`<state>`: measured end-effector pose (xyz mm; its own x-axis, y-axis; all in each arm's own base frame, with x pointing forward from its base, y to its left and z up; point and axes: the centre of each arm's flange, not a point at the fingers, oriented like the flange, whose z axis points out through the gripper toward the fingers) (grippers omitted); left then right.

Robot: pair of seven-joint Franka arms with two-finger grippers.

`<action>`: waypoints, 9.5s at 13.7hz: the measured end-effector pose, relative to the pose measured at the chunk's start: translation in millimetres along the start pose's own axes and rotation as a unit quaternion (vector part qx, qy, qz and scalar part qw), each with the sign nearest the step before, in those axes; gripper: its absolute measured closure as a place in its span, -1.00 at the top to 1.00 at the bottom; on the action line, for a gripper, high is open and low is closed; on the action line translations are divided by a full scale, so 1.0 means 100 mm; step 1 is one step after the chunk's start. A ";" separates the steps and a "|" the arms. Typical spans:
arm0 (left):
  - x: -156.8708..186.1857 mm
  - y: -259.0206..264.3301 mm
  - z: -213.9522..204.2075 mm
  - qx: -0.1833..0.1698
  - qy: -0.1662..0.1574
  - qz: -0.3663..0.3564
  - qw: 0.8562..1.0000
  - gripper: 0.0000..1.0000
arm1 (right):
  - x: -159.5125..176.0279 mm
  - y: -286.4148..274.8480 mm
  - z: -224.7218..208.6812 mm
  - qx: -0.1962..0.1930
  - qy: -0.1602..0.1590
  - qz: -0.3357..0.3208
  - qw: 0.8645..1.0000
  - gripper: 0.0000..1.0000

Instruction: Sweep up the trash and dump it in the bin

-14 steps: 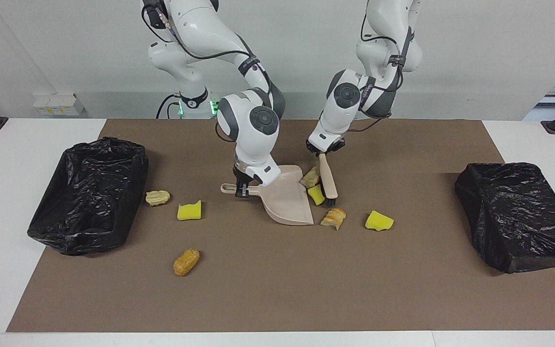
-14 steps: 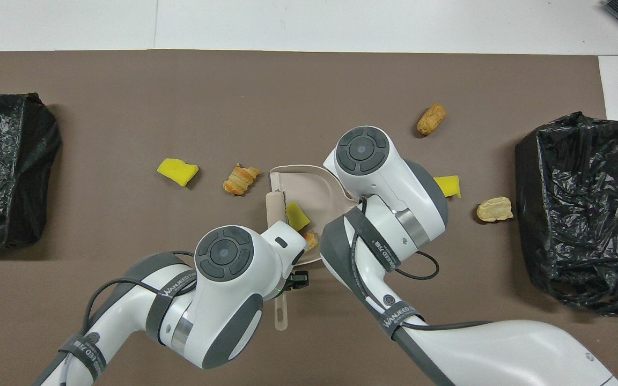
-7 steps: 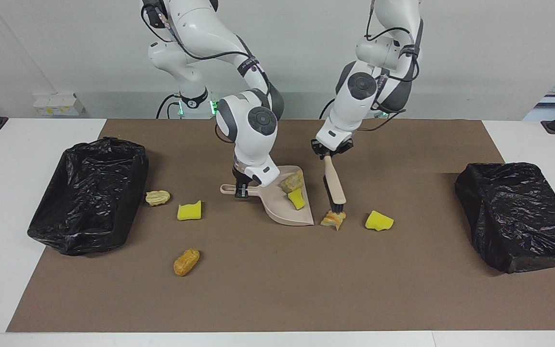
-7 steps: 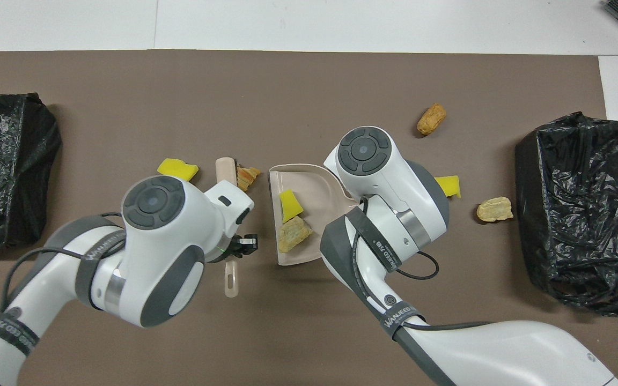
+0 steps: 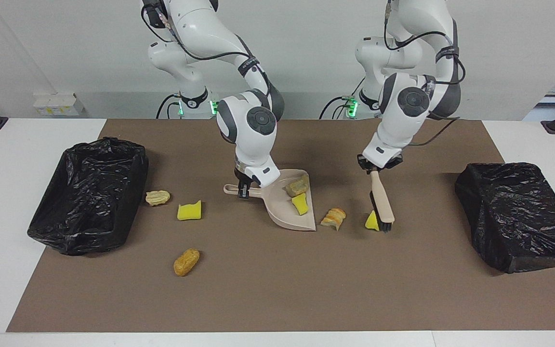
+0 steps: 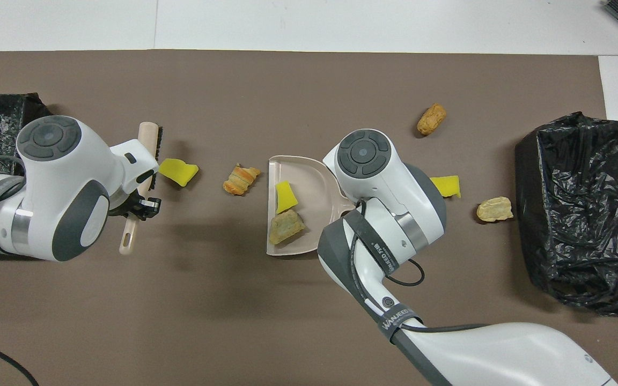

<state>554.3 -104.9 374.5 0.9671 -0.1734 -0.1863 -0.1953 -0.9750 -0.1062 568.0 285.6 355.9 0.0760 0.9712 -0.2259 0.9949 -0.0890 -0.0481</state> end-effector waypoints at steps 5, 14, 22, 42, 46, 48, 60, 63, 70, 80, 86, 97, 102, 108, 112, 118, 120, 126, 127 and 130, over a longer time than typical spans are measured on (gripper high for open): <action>0.10 -0.26 0.35 0.009 -0.032 0.049 0.998 -0.48 | 0.03 -0.04 0.00 0.005 -0.003 0.006 1.000 -0.36; -0.06 1.32 0.30 -0.067 -0.049 0.045 0.996 -0.48 | 0.02 -0.05 0.02 0.007 -0.004 0.016 1.000 -0.36; -0.59 2.77 0.12 -0.079 -0.047 0.011 0.996 -0.48 | 0.00 -0.05 0.04 0.011 -0.006 0.022 1.000 -0.36; -2.33 3.32 0.20 -0.027 -0.043 -0.103 0.993 -0.48 | -1.86 0.55 -0.17 0.024 0.009 -0.039 0.999 -0.36; -3.12 3.59 0.40 -0.030 -0.057 -0.069 0.996 -0.48 | -2.89 0.74 -0.27 0.011 0.021 -0.038 0.999 -0.36; -3.14 3.62 0.41 -0.057 -0.075 -0.097 0.991 -0.48 | -3.42 0.81 -0.28 0.005 0.024 -0.030 0.999 -0.36; -3.03 3.51 0.58 -0.080 -0.084 -0.106 0.988 -0.14 | -6.32 0.33 0.00 0.001 -0.037 -0.007 0.999 -0.36; -2.67 3.27 0.49 -0.101 -0.078 -0.108 0.986 0.53 | -6.42 0.31 -0.05 0.025 -0.129 0.000 0.991 -0.36; -1.65 2.10 -0.14 -0.049 -0.017 -0.052 0.997 1.00 | -5.83 0.51 -0.26 0.060 -0.258 0.012 0.964 -0.36; -1.12 0.30 -1.92 -0.069 0.063 -0.012 0.996 1.00 | -5.91 0.28 -0.65 0.040 -0.208 0.041 0.976 -0.36; -1.21 -0.31 -2.62 -0.044 0.073 0.016 0.996 1.00 | -5.31 0.34 -0.74 0.020 -0.085 0.039 0.995 -0.36; -0.87 -0.36 -2.77 -0.050 0.061 0.023 0.997 1.00 | -2.60 0.24 -0.53 0.075 -0.001 0.311 0.948 -0.36; -0.88 -0.36 -2.76 -0.050 0.059 0.023 0.997 1.00 | -1.51 0.04 -0.34 0.089 0.027 0.473 0.876 -0.36; -0.99 -0.28 -2.61 -0.047 0.053 0.029 0.997 1.00 | -0.27 -0.14 -0.01 0.112 0.064 0.599 0.790 -0.36; -1.09 -0.26 -2.58 -0.045 0.054 0.030 0.997 1.00 | 0.50 -0.35 0.01 0.133 0.094 0.651 0.741 -0.36; -1.08 -0.24 -2.52 -0.045 0.047 0.032 0.997 1.00 | 1.04 -0.53 -0.17 0.162 0.104 0.672 0.715 -0.36; -1.09 -0.24 -2.51 -0.044 0.046 0.032 0.997 1.00 | 1.03 -0.52 -0.14 0.164 0.098 0.683 0.705 -0.36; -1.08 -0.18 -2.44 -0.044 0.039 0.036 0.998 1.00 | 0.99 -0.61 -0.17 0.173 0.055 0.684 0.706 0.67; -1.07 -0.16 -2.40 -0.043 0.036 0.038 0.998 1.00 | 1.00 -0.67 -0.22 0.174 0.048 0.681 0.710 0.91; -0.98 0.08 -2.25 -0.040 0.047 0.058 0.996 1.00 | 1.03 -1.07 -0.38 0.179 0.029 0.662 0.727 1.00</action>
<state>495.0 -127.2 611.4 0.9502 -0.2947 -0.1010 -0.2973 -0.9547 -0.0111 472.2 403.5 375.2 0.9646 -0.0116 -0.2635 -0.0332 -0.9964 -0.0779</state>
